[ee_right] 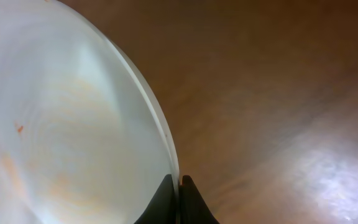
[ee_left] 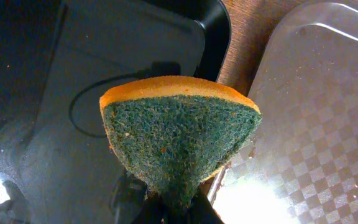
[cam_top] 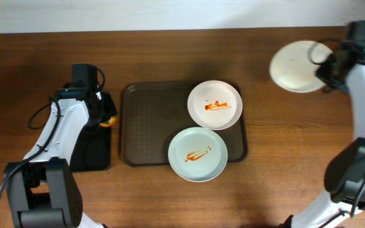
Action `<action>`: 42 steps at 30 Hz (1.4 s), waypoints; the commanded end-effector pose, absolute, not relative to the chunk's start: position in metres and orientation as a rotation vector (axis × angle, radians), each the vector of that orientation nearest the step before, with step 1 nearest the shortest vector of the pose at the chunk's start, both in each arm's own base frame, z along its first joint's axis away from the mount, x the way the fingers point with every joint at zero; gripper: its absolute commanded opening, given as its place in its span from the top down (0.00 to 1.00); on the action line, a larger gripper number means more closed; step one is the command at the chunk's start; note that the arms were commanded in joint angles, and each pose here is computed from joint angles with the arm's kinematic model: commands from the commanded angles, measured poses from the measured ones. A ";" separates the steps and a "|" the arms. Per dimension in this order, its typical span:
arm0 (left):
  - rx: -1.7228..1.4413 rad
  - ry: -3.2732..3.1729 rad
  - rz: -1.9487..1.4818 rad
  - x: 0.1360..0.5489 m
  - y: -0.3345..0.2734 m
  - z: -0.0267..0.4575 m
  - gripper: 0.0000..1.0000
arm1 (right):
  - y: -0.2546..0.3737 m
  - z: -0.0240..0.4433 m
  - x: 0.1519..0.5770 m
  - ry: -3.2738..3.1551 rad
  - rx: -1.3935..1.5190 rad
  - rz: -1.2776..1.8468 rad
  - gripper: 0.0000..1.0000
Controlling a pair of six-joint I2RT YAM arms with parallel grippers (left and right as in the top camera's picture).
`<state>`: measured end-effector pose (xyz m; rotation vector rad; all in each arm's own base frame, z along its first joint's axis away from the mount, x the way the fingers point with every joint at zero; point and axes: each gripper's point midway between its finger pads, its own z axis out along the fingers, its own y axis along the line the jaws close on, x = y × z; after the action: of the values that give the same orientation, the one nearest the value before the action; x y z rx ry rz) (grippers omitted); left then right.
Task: Clean dirty plates on tray and stack at the side
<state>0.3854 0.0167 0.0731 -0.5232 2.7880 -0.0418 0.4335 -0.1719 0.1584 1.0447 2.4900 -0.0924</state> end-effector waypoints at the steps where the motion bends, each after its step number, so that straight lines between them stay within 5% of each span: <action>1: -0.507 2.801 -0.022 0.384 0.019 0.068 1.00 | -0.184 0.142 0.427 2.542 1.060 0.035 0.96; 22: -0.507 2.803 -0.026 0.384 0.018 0.068 1.00 | -0.193 0.116 0.391 2.664 1.181 0.006 0.96; 42: -0.507 2.803 -0.026 0.384 0.018 0.068 1.00 | -0.159 0.030 0.360 2.835 1.075 0.042 0.96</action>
<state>0.3854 0.0166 0.0731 -0.5231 2.7880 -0.0423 0.3588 -0.1616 0.0284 1.0953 2.8241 0.0332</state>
